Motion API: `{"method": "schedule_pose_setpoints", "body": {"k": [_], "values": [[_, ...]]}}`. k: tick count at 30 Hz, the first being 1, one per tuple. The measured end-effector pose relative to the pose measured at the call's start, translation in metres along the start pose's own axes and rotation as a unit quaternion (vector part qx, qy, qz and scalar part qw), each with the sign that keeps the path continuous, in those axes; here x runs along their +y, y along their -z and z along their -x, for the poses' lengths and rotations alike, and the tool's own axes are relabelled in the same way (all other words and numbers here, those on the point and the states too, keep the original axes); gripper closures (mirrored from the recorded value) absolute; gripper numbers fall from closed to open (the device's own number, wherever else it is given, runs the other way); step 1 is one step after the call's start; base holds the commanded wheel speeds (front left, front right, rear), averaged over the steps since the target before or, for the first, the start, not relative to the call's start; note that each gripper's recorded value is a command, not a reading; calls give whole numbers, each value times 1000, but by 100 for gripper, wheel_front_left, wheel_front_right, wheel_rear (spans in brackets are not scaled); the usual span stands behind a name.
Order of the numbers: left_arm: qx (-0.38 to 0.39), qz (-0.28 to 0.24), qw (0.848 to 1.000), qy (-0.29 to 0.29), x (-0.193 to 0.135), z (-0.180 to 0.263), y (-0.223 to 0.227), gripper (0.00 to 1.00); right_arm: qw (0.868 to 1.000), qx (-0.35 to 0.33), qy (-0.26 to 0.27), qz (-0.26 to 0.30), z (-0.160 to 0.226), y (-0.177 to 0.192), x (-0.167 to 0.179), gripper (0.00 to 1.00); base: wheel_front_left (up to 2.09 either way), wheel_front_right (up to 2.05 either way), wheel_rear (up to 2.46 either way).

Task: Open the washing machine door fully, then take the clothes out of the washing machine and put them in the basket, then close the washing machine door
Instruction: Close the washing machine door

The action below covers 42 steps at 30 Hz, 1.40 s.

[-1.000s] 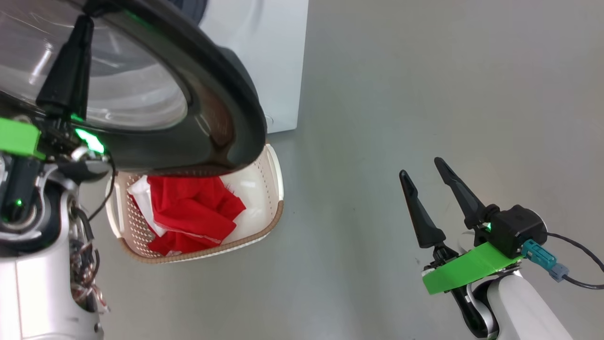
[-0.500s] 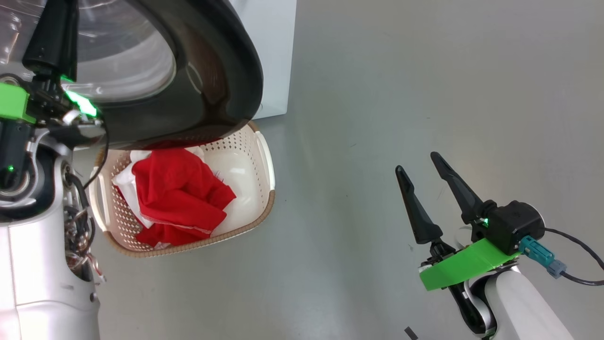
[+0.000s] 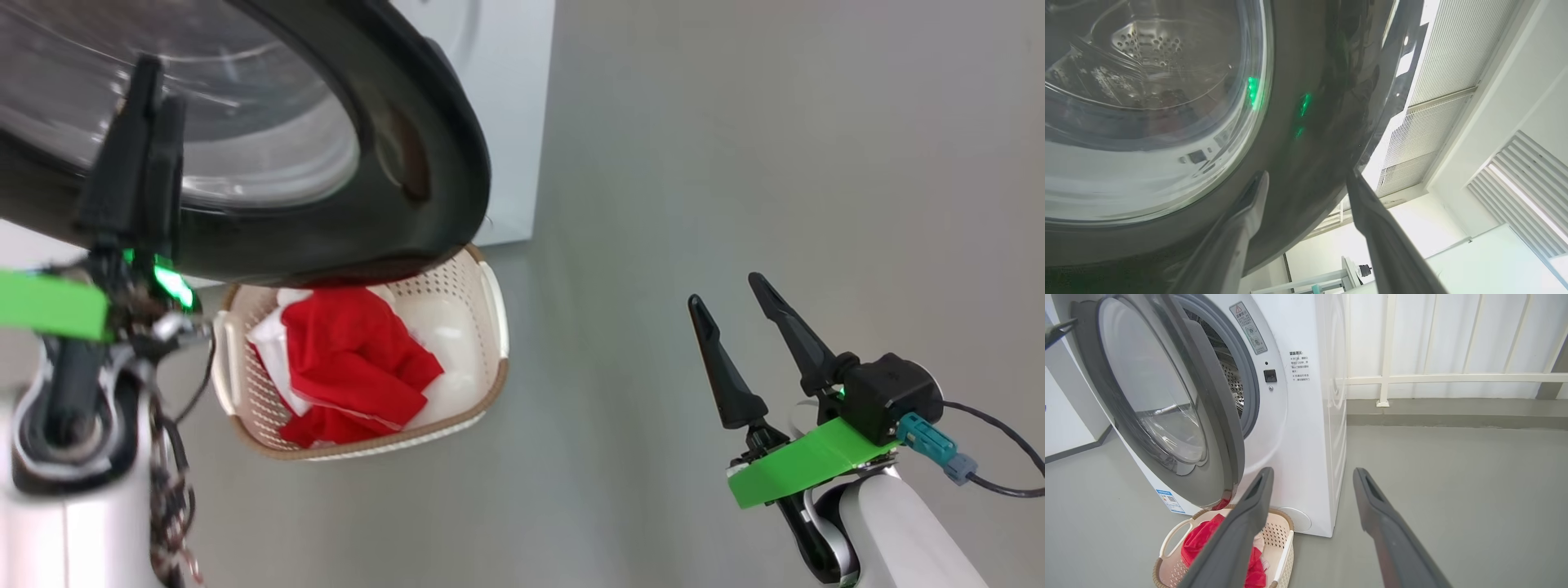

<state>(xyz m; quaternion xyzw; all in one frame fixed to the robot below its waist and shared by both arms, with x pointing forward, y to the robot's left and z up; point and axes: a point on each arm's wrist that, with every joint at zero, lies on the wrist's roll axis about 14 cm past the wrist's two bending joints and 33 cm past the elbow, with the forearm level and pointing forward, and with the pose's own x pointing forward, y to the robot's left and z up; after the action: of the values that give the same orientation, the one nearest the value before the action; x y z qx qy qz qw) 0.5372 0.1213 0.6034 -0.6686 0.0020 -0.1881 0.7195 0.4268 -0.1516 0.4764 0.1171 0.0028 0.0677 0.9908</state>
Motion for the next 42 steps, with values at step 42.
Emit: {"method": "schedule_pose_setpoints", "body": {"k": [42], "values": [[-23,-671,727,-144,40,214,-35,0,997,-75,-8,2,56,-53,18,0,0,0,0]]}}
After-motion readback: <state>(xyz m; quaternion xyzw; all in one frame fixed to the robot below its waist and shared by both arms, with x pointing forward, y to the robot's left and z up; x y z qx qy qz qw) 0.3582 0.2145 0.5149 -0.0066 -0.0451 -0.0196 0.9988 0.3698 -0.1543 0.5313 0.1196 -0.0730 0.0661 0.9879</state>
